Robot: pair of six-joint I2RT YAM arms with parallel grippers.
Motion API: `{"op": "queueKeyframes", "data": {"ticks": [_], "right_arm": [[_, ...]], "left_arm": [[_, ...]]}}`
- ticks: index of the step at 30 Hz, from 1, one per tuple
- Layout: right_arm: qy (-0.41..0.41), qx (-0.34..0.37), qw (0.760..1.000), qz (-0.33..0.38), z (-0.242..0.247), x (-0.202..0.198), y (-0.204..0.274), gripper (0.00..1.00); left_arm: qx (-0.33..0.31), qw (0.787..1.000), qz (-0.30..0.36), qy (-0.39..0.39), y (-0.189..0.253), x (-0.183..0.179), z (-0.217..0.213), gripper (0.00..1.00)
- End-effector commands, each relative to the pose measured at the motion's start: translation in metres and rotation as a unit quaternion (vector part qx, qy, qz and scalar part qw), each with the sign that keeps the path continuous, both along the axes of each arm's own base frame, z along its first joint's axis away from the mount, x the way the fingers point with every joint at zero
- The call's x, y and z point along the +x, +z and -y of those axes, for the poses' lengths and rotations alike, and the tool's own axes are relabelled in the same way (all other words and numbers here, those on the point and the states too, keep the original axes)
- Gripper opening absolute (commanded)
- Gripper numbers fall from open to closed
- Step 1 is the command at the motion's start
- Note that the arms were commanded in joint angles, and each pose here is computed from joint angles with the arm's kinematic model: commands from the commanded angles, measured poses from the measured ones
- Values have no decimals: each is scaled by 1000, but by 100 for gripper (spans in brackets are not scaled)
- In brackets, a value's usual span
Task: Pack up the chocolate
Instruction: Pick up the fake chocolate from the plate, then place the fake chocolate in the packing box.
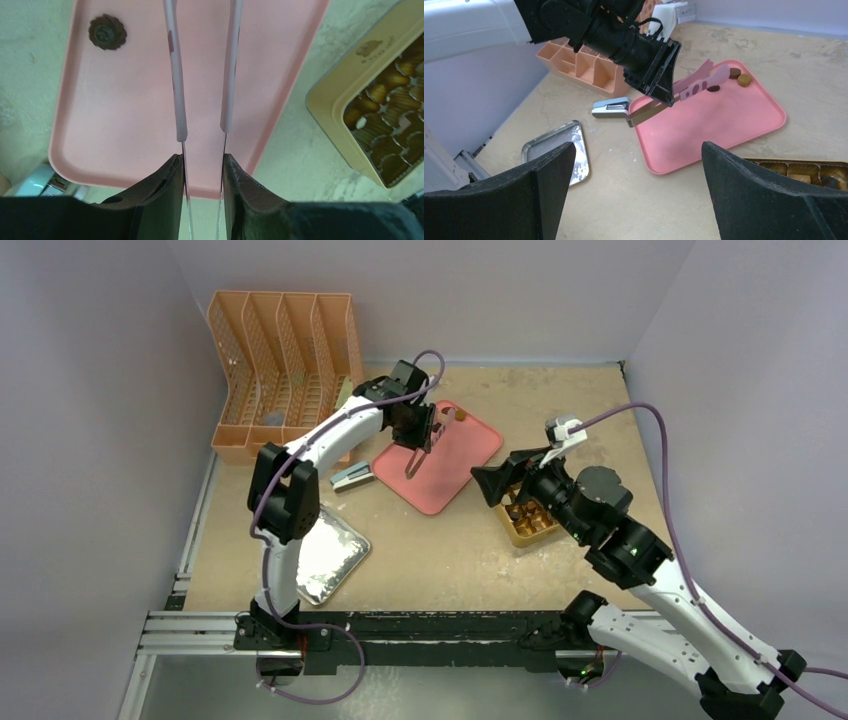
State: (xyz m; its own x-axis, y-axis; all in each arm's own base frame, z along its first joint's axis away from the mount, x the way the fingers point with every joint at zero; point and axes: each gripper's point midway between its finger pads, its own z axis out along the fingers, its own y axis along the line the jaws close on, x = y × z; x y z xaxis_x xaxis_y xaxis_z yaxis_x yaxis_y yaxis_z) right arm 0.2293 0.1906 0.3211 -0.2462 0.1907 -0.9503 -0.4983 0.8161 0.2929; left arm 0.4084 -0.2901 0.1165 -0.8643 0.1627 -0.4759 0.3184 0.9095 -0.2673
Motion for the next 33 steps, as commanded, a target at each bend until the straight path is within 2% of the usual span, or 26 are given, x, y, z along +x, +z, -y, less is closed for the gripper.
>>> {"op": "queueKeyframes", "data": {"ticks": [1, 11, 16, 27, 33], "right_arm": [[-2, 45, 998, 38, 7, -8, 45, 97], [-3, 57, 997, 43, 9, -10, 59, 97], [-6, 64, 997, 48, 12, -12, 65, 97], [-23, 84, 994, 68, 24, -16, 82, 97], [-27, 87, 993, 69, 27, -17, 82, 97]], "left_arm": [[-85, 995, 45, -15, 57, -11, 15, 30], [-135, 988, 46, -66, 81, -74, 52, 30], [-186, 978, 38, -87, 89, -104, 82, 30], [-265, 955, 2, -129, 80, -172, 151, 29], [-266, 951, -14, -156, 69, -197, 179, 29]]}}
